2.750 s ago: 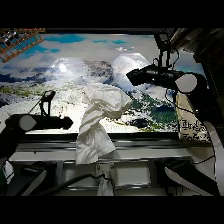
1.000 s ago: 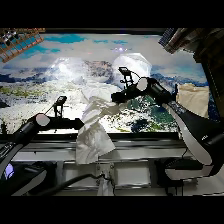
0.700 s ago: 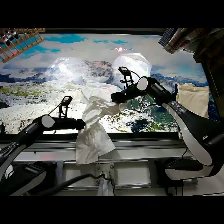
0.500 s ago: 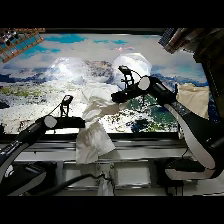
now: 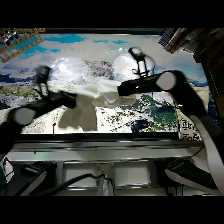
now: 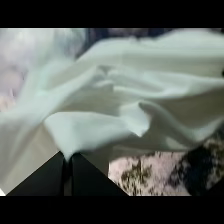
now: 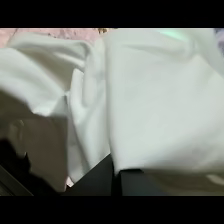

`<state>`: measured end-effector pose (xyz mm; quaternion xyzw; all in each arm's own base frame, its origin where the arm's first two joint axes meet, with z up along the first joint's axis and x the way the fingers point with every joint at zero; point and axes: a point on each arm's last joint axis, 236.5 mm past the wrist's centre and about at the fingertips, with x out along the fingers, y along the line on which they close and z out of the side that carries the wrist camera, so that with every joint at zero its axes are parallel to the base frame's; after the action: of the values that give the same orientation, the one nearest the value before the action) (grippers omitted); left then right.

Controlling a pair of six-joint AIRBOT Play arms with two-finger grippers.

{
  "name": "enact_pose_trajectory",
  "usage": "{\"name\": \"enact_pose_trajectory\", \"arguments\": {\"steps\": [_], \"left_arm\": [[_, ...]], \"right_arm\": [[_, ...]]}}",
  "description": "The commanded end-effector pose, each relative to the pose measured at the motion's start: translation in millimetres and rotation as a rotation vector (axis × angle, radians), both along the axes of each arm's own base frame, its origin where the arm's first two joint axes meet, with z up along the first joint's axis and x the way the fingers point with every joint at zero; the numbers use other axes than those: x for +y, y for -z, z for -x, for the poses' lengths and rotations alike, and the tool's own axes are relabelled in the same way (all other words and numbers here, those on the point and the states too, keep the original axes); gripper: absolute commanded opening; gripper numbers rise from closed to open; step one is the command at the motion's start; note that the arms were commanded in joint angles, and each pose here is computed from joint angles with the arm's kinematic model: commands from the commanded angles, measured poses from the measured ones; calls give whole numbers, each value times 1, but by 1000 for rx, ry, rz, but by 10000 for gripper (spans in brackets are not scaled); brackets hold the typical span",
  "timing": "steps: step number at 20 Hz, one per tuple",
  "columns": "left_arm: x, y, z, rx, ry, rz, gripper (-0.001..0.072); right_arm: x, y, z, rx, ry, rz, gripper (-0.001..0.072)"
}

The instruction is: Fold the clothes and pants, and hang the long-sleeved shirts on hangers.

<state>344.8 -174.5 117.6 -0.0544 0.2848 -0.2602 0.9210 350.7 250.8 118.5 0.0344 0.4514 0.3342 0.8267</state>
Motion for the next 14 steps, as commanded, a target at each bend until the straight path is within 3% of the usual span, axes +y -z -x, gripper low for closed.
{"name": "enact_pose_trajectory", "arguments": {"steps": [1, 8, 14], "left_arm": [[26, -146, 16, -371, -35, -21, 0], [60, -221, 92, -602, -49, -121, 1], [34, -214, 114, -545, 68, -35, 3]], "right_arm": [[-16, -93, 22, -211, -10, -39, 20], [-59, -227, 102, -467, -23, -60, 21], [-73, -226, 131, -385, -18, -32, 21]]}}
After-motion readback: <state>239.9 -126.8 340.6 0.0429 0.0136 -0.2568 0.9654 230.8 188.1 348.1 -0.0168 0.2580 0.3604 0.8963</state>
